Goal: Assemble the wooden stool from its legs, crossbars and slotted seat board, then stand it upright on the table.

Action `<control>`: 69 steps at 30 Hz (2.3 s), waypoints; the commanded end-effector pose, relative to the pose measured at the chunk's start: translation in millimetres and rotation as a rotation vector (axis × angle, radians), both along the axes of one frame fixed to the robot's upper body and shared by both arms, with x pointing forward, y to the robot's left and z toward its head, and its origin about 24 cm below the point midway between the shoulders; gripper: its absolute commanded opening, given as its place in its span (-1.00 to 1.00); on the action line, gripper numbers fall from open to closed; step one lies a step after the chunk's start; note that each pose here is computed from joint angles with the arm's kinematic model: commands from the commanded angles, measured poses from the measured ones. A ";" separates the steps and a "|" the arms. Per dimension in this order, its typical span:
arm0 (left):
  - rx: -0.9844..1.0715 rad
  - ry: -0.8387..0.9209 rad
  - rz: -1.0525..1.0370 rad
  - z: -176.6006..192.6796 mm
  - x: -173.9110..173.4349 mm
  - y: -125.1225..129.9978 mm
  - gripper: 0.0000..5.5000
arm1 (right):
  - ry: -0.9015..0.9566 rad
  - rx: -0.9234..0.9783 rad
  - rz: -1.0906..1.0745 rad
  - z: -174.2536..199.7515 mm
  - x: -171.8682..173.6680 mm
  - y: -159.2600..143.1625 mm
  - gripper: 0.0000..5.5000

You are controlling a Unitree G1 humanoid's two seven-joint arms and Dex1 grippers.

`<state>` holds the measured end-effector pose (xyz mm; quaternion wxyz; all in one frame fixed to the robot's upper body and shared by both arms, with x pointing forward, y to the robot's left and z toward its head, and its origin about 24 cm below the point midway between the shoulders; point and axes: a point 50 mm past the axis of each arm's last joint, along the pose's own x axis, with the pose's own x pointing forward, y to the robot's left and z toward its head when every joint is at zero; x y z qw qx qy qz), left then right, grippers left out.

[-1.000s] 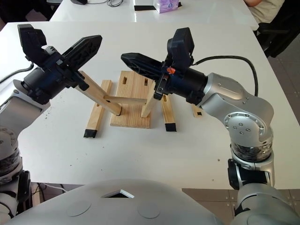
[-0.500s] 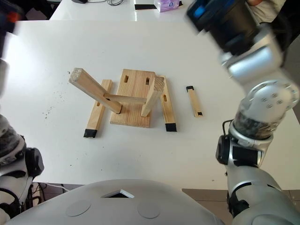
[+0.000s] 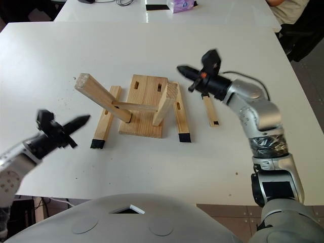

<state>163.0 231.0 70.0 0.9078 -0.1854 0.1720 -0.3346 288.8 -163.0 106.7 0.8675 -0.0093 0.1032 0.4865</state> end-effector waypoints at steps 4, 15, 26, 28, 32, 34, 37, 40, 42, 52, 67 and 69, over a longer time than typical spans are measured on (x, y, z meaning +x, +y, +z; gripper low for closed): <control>-0.053 -0.099 -0.225 13.2 6.0 -45.7 -1.00 | 0.057 -0.039 0.244 -17.5 -10.3 22.4 -1.00; 0.034 -0.129 -0.252 4.1 21.8 -63.0 -1.00 | 0.139 0.000 0.365 -29.8 -31.2 38.6 -1.00; 0.157 -0.176 -0.232 0.6 46.4 -51.0 -1.00 | 0.221 0.098 0.463 -28.4 -64.1 54.4 -1.00; 0.179 -0.197 -0.228 2.3 54.0 -49.7 -1.00 | 0.225 0.099 0.465 -28.1 -65.3 55.7 -1.00; 0.213 -0.231 -0.210 3.1 69.8 -50.0 -1.00 | 0.231 0.121 0.478 -25.9 -70.7 61.4 -1.00; 0.224 -0.238 -0.205 2.1 75.1 -49.5 -1.00 | 0.230 0.131 0.488 -23.6 -74.1 63.4 -1.00; 0.237 -0.251 -0.205 1.7 81.0 -48.6 -1.00 | 0.223 0.138 0.490 -19.8 -75.4 63.3 -1.00; 0.251 -0.275 -0.183 5.6 88.7 -45.7 -1.00 | 0.176 0.133 0.437 -13.8 -64.4 55.4 -1.00; 0.248 -0.287 -0.145 11.7 89.9 -39.5 -1.00 | 0.109 0.091 0.321 -10.1 -43.1 41.4 -1.00; 0.257 -0.153 0.037 12.4 50.2 17.3 -1.00 | -0.074 -0.304 0.007 -33.8 32.8 -1.6 -1.00; 0.197 0.051 -0.403 -7.4 -17.2 -36.5 -1.00 | -0.094 -0.503 0.029 -38.2 84.3 24.7 -1.00; 0.246 0.062 -0.396 -23.0 -9.0 -44.5 -1.00 | -0.079 -0.530 0.058 -40.8 84.0 29.5 -1.00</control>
